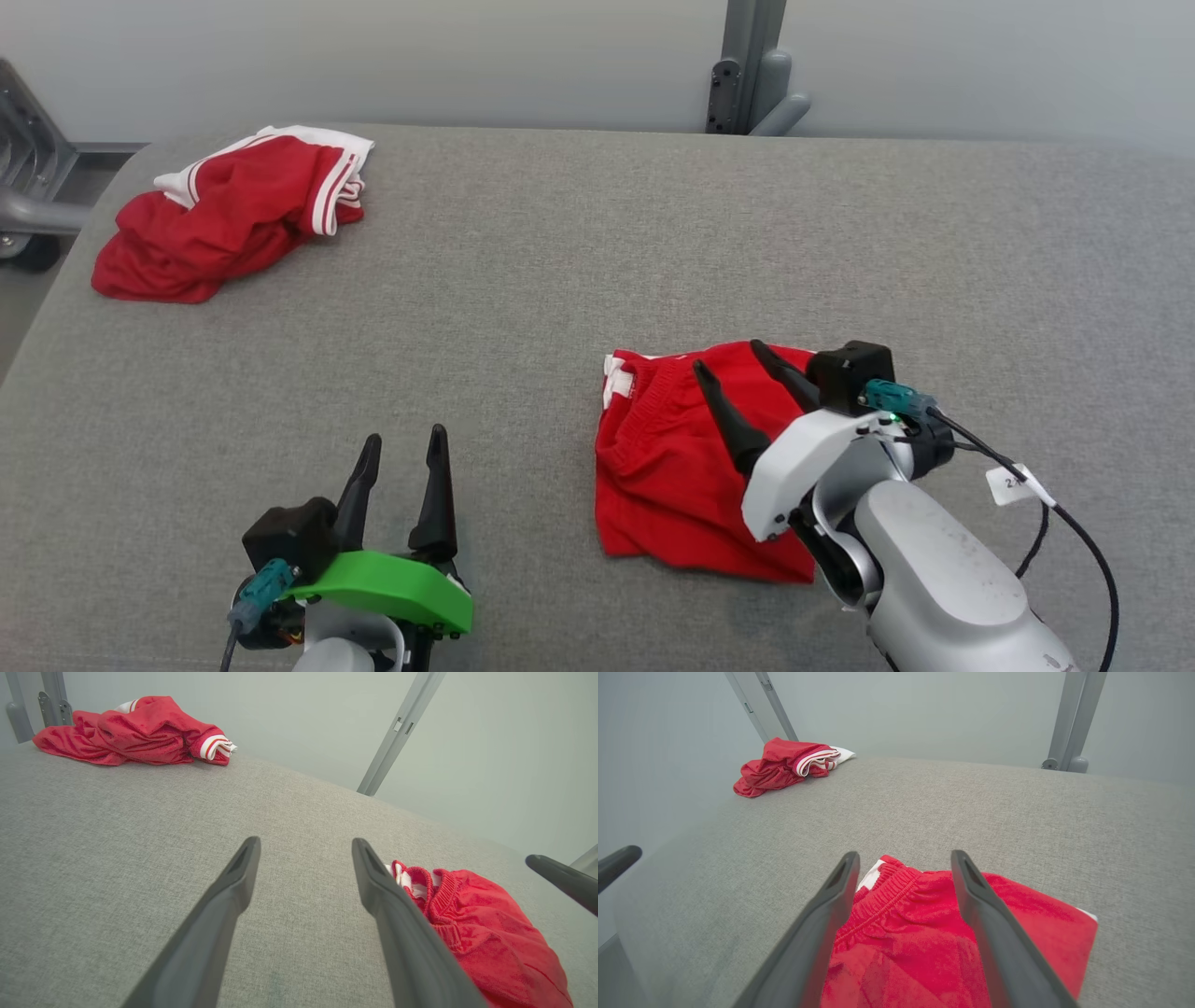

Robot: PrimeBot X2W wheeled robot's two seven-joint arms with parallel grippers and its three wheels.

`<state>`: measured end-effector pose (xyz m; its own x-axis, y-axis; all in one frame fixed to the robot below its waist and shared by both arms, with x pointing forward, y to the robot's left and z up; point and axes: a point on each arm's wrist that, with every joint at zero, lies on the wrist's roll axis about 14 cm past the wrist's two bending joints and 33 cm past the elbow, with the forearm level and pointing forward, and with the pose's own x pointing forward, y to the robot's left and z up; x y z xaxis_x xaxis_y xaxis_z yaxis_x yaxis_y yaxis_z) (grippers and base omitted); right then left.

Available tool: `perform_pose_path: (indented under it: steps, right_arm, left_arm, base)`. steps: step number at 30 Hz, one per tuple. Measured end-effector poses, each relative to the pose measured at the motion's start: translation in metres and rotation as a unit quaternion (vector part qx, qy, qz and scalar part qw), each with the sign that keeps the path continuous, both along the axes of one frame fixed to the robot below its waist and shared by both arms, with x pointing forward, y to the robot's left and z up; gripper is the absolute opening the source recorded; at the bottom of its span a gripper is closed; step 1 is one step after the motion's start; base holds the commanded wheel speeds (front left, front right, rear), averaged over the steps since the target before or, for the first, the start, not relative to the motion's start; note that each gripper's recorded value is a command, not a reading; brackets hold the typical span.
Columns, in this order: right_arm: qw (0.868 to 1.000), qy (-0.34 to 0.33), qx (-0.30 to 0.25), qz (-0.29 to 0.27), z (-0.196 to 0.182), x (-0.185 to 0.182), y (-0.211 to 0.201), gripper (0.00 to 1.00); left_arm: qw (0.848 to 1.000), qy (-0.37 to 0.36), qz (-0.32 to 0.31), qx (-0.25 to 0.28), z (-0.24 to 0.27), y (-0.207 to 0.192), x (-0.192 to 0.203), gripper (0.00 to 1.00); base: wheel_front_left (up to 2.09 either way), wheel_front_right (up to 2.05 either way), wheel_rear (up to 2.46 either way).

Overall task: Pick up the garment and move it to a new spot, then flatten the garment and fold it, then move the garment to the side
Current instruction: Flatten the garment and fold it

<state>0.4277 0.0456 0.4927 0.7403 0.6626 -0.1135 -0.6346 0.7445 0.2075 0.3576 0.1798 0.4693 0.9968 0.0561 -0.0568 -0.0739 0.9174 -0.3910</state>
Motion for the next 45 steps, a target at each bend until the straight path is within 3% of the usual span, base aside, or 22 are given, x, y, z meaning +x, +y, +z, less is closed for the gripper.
perform_pose_path:
  steps: [9, 16, 23, 45]
  right_arm:
    - [0.99, -0.08, 0.008, -0.118, 0.025, 0.011, -0.077, 1.0]
    - [0.972, -0.115, 0.016, -0.206, 0.034, -0.008, -0.135, 1.0]
    - [0.96, -0.127, 0.026, -0.25, 0.035, -0.028, -0.166, 1.0]
    - [0.952, -0.128, 0.044, -0.275, 0.036, -0.058, -0.185, 1.0]
  left_arm:
    - [0.999, -0.018, -0.04, 0.011, 0.011, -0.025, 0.01, 1.0]
    - [0.998, -0.029, -0.054, 0.024, 0.017, -0.035, 0.011, 1.0]
    - [0.998, -0.032, -0.044, 0.037, 0.019, -0.03, 0.003, 1.0]
    - [0.997, -0.031, -0.027, 0.059, 0.016, -0.016, -0.019, 1.0]
  base:
    - [0.0, 0.0, 0.0]
    - [0.0, 0.0, 0.0]
    - [0.0, 0.0, 0.0]
    - [0.0, 0.0, 0.0]
